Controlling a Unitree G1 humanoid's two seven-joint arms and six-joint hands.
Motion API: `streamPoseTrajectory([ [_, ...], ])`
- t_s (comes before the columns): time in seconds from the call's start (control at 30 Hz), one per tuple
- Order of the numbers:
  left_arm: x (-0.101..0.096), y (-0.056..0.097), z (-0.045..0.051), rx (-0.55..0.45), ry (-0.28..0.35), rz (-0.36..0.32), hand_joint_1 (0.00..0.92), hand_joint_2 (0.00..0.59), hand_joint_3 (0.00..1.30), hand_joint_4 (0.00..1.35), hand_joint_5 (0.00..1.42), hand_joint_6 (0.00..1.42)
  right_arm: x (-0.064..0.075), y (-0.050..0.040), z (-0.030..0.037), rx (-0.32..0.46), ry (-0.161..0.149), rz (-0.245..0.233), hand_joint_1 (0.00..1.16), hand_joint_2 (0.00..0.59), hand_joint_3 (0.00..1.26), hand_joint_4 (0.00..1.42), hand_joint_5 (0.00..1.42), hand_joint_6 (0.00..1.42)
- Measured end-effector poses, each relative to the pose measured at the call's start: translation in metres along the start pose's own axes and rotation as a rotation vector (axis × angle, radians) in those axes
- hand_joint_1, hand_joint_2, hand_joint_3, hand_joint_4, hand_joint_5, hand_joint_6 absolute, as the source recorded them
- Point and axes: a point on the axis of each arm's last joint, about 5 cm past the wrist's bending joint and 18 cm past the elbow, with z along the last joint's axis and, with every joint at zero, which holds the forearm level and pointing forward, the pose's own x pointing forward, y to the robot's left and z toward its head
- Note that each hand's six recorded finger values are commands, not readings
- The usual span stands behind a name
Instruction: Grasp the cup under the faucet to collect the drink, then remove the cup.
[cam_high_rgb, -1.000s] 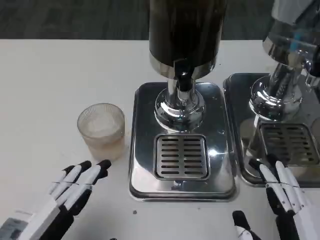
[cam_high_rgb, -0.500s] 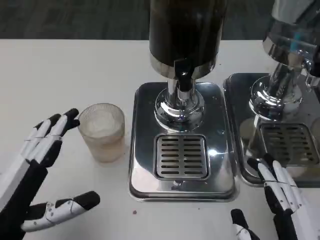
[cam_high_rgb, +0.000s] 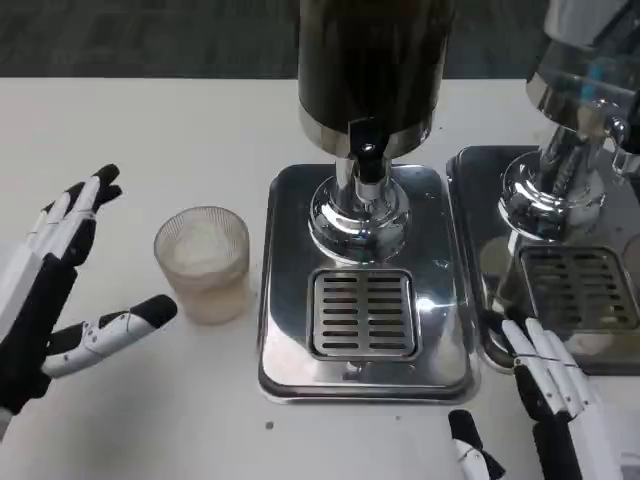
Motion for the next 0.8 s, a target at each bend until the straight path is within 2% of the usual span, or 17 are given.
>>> streamPoseTrajectory([
  [0.3,0.023,-0.01,-0.0055,0.021,0.028,-0.053,0.155,0.014,0.0,0.0,0.05,0.03,0.002,0.0019,0.0018,-0.009,-0.036,0.015,0.41,0.423,0.17,0.11,0.12,0.26],
  [0.63,0.031,-0.016,-0.0115,0.004,0.072,-0.086,0.175,0.013,0.0,0.0,0.09,0.09,0.004,0.0044,0.0044,-0.004,-0.056,0.024,0.41,0.429,0.18,0.13,0.13,0.27],
  [0.8,0.031,-0.017,-0.0157,-0.006,0.107,-0.096,0.178,0.013,0.0,0.0,0.11,0.1,0.005,0.0066,0.0032,-0.003,-0.059,0.031,0.41,0.429,0.2,0.14,0.13,0.27],
])
